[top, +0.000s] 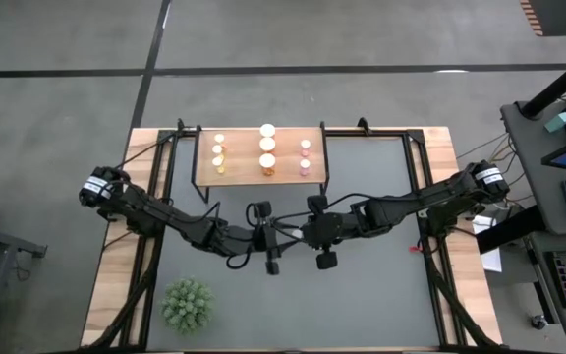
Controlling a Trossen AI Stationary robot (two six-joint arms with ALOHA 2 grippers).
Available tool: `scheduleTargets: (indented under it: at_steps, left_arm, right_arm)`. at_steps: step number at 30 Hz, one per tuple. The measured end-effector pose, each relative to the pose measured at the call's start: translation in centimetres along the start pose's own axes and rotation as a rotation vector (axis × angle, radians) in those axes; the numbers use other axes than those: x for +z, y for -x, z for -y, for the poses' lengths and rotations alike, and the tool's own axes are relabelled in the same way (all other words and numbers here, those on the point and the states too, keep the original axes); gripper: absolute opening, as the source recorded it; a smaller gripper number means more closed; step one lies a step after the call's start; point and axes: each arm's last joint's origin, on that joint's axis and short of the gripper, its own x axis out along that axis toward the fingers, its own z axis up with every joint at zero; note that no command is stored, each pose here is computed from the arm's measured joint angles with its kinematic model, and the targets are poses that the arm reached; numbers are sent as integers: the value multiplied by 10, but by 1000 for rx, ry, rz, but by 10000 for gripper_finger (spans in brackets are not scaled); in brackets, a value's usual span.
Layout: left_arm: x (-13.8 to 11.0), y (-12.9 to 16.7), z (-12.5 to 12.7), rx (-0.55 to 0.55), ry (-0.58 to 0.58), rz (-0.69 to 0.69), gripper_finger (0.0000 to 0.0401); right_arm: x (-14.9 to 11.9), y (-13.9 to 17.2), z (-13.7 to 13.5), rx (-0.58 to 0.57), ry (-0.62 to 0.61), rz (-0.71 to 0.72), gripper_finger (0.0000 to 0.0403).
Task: Pick and place medicine bottles onto shelf by color
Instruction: Put the red pill bottle on the shelf
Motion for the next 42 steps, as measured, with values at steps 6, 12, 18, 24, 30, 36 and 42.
scheduleTargets:
  at_steps: [6, 12, 18, 24, 30, 36, 42]
  left_arm:
    - [0, 0, 0, 0, 0, 0, 103]
    - [1, 0, 0, 1, 4, 5, 99]
    - [4, 3, 1, 28, 7, 8, 98]
    - [19, 24, -11, 144, 37, -13, 97]
    - [29, 63, -52, 487, 166, -121, 97]
    - [28, 90, -93, 618, 333, -163, 97]
    - [11, 81, -106, 691, 360, -224, 96]
  right_arm:
    - [0, 0, 0, -1, 0, 1, 89]
    - [1, 0, 0, -2, -4, 18, 100]
    - [7, 3, 1, -4, -33, 43, 161]
    - [14, 28, 9, -23, -49, 60, 217]
    - [15, 70, 22, -157, -139, 44, 234]
    - [10, 97, 27, -160, -207, 102, 230]
    - [6, 101, 27, -160, -218, 109, 226]
